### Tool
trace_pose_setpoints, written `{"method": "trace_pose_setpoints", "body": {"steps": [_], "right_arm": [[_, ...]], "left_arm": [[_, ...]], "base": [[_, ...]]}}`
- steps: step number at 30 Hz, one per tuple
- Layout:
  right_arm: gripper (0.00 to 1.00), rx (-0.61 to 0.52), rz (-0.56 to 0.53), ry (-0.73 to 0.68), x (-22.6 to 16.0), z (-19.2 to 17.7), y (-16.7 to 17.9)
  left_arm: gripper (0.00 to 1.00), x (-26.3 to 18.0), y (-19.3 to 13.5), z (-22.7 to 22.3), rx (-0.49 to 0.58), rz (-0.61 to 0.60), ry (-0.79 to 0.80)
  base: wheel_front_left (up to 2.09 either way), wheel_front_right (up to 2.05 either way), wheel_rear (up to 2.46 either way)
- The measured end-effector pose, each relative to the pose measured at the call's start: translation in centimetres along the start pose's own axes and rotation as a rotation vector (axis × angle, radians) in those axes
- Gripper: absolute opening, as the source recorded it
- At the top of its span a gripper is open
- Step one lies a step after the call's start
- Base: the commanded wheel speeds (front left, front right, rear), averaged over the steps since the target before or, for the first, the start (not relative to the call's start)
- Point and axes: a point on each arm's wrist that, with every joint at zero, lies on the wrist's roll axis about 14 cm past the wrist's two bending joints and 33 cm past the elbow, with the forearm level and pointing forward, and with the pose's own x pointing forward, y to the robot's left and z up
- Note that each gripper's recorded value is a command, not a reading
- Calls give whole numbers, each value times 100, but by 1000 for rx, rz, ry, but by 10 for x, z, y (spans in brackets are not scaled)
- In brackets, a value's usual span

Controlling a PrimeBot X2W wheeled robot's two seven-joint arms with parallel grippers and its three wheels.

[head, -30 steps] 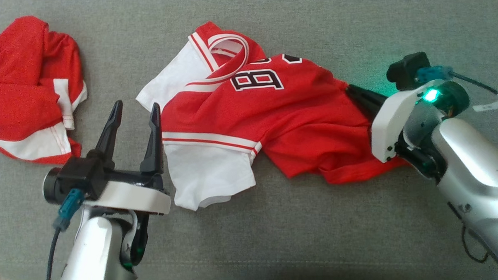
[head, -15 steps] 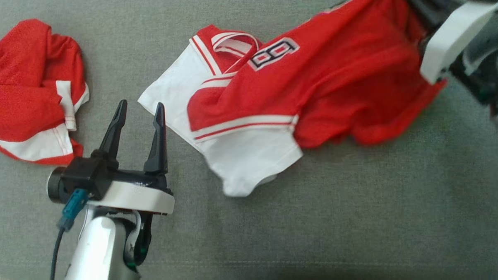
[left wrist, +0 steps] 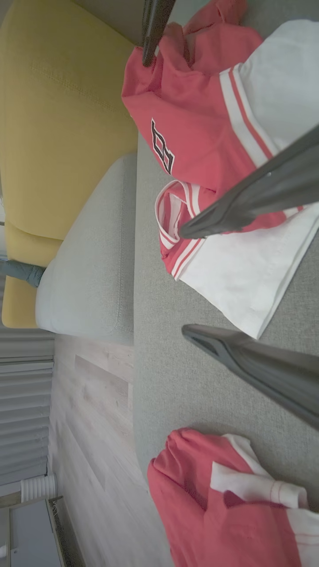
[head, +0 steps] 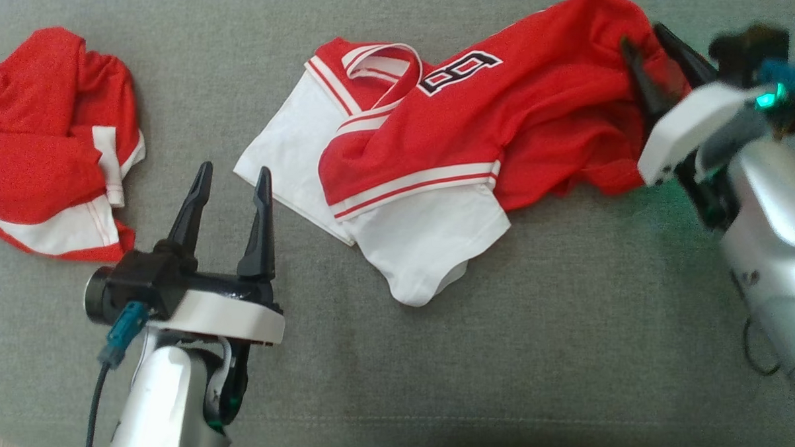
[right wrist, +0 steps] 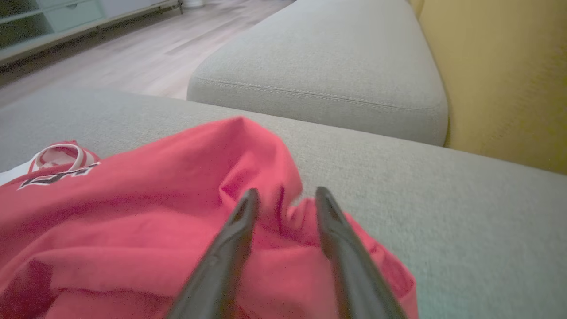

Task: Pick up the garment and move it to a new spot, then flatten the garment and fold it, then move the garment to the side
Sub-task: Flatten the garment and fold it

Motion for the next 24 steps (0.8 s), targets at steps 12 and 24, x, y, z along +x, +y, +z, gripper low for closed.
{"method": "trace_pose_setpoints", "body": {"steps": [12, 24], "right_arm": [[100, 170, -147, -268, -63, 12, -4], [100, 209, -245, -311, -142, -2, 14]], "left_arm": [[100, -15, -9, 6, 2, -19, -10], [100, -18, -18, 17, 11, -43, -38]], "base": [[0, 0, 0], [0, 0, 0]]}}
